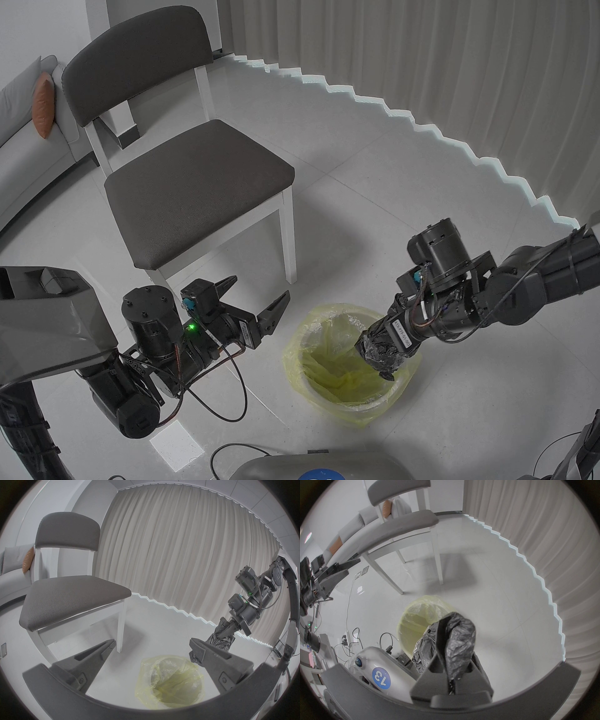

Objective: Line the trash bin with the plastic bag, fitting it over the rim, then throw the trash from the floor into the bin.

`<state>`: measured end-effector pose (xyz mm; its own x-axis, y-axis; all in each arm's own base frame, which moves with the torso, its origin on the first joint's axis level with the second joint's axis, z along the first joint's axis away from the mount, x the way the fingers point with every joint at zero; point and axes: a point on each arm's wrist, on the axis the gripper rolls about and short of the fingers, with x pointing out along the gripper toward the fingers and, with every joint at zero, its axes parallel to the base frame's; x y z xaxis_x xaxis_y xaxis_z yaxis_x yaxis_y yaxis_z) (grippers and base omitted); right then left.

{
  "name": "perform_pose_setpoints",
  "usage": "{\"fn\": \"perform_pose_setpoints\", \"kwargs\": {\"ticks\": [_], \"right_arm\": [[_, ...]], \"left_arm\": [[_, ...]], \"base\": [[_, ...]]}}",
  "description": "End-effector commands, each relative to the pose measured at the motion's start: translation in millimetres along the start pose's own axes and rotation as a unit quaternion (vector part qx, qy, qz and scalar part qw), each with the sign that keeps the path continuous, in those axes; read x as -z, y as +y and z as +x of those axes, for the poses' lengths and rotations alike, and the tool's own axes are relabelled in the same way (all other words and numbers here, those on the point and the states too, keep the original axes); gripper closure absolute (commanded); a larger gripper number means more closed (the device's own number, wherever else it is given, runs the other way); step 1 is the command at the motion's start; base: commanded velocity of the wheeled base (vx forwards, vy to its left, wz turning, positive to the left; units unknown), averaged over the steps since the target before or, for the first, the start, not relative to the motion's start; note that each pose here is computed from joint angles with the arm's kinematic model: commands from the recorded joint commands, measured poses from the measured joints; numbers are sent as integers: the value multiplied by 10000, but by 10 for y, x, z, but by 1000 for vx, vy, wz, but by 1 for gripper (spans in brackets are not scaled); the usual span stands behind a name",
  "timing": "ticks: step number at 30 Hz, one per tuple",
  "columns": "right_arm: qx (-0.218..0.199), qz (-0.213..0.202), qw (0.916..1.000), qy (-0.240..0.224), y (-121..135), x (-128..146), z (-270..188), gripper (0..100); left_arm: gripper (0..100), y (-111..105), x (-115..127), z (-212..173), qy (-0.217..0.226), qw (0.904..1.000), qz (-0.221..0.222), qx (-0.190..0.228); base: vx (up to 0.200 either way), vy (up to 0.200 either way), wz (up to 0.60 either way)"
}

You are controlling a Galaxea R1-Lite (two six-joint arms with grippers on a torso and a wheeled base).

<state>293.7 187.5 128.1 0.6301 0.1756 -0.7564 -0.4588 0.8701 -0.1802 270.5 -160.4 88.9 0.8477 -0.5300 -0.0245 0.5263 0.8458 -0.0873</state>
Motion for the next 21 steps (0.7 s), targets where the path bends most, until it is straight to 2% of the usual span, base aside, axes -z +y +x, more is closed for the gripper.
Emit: {"fn": "perform_pose_setpoints", "kwargs": {"ticks": [1, 10, 21], "right_arm": [[-108, -206, 9995, 227, 176, 60, 264, 100], [-228, -422, 9982, 355, 375, 66, 486, 100], [-276, -534, 9971, 467, 460, 103, 588, 100]], "left_arm": [[0, 7, -14, 4, -62, 10000, -2, -4], [0, 12, -10, 5, -55, 10000, -2, -12], [0, 17, -12, 1, -55, 10000, -2, -12]], "base": [[0, 0, 0], [0, 0, 0], [0, 0, 0]]}}
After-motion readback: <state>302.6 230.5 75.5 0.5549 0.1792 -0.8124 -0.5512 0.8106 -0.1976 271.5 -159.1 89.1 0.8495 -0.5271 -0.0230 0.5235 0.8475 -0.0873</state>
